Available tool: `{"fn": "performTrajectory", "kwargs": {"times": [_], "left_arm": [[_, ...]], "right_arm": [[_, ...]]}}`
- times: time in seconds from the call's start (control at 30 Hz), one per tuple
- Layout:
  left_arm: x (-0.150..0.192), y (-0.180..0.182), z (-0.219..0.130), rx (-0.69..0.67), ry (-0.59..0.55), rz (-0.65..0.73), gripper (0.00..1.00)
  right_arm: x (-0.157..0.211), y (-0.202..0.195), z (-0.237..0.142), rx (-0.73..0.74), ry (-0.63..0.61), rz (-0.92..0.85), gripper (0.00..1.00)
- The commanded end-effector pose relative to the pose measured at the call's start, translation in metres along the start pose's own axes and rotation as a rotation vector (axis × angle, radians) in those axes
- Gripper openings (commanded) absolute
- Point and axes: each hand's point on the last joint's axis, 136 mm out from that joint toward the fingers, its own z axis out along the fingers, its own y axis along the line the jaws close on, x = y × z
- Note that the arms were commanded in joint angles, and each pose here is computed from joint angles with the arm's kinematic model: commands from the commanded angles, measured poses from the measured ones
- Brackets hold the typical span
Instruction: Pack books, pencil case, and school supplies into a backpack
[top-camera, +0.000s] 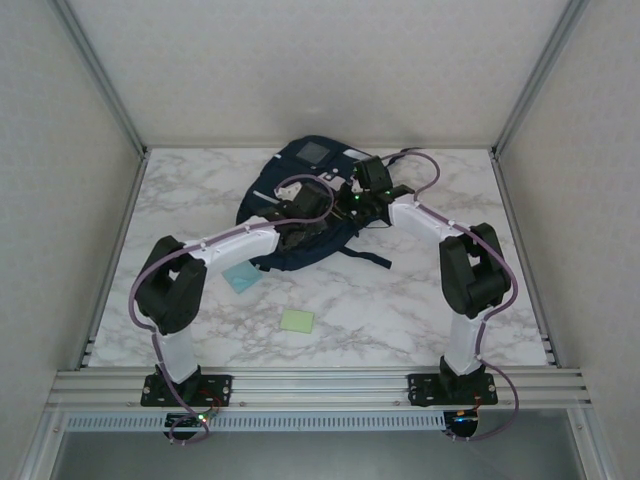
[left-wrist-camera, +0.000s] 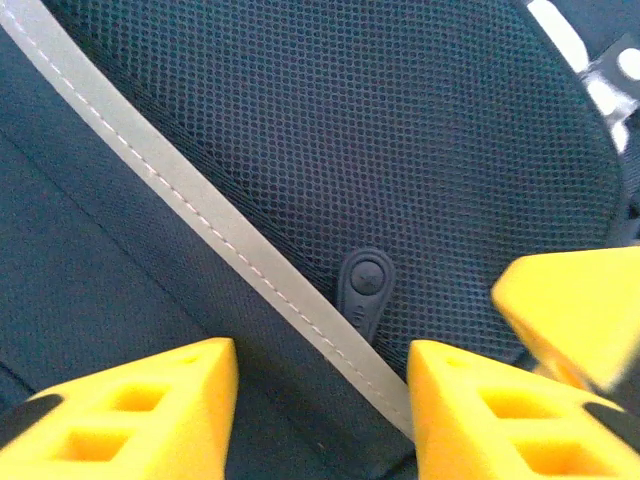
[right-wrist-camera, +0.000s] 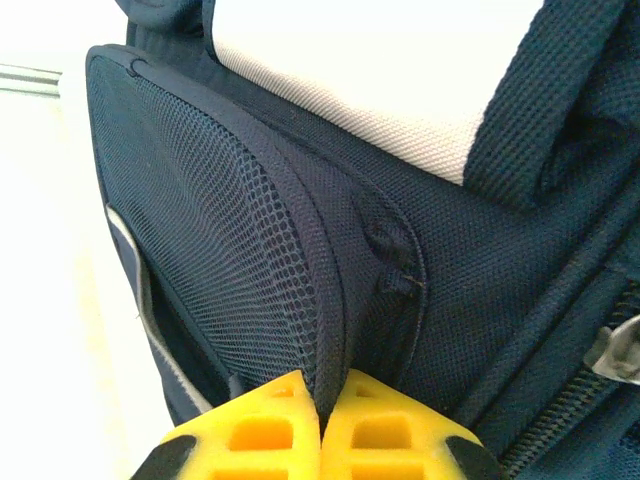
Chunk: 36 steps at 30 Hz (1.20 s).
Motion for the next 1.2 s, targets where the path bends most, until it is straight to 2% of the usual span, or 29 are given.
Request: {"fn": "performTrajectory", "kwargs": {"times": [0.0, 0.1, 0.27, 0.37, 0.43, 0.67, 0.9, 0.97, 1.03, 1.07, 1.17], "left_arm": [[0.003, 0.021, 0.005, -0.091, -0.005, 0.095, 0.43], [0.012, 0.022, 0.000, -0.062, 0.024, 0.102, 0.45], [0.010, 0.025, -0.025, -0.032, 0.035, 0.063, 0.55], [0.004, 0.022, -0.043, -0.004, 0.026, 0.046, 0.59], [0.001, 0.023, -0.052, 0.004, 0.030, 0.036, 0.61], [0.006, 0.054, -0.044, -0.034, 0.077, -0.077, 0.63], [0.008, 0.083, -0.031, -0.077, 0.094, -0.177, 0.72], [0.009, 0.090, -0.024, -0.074, 0.105, -0.206, 0.72], [0.006, 0.092, -0.015, -0.055, 0.100, -0.223, 0.72], [0.003, 0.092, -0.011, -0.046, 0.096, -0.221, 0.72], [-0.016, 0.086, 0.006, -0.025, 0.047, -0.176, 0.72]], "right_arm": [[0.000, 0.030, -0.022, -0.155, 0.031, 0.023, 0.00], [-0.005, 0.025, -0.021, -0.147, 0.034, 0.027, 0.00], [-0.016, 0.003, -0.029, -0.034, 0.008, -0.039, 0.23], [-0.026, -0.008, -0.037, 0.050, -0.012, -0.140, 0.38], [-0.034, -0.008, -0.038, 0.087, -0.019, -0.230, 0.44], [-0.044, -0.003, -0.005, 0.056, 0.043, -0.343, 0.47], [-0.038, -0.012, 0.029, 0.040, 0.101, -0.379, 0.49], [-0.031, -0.008, 0.034, -0.008, 0.127, -0.377, 0.45], [-0.024, -0.005, 0.035, -0.043, 0.143, -0.369, 0.12], [-0.024, -0.005, 0.033, -0.045, 0.137, -0.364, 0.02], [-0.022, -0.011, 0.021, -0.019, 0.100, -0.327, 0.00]]}}
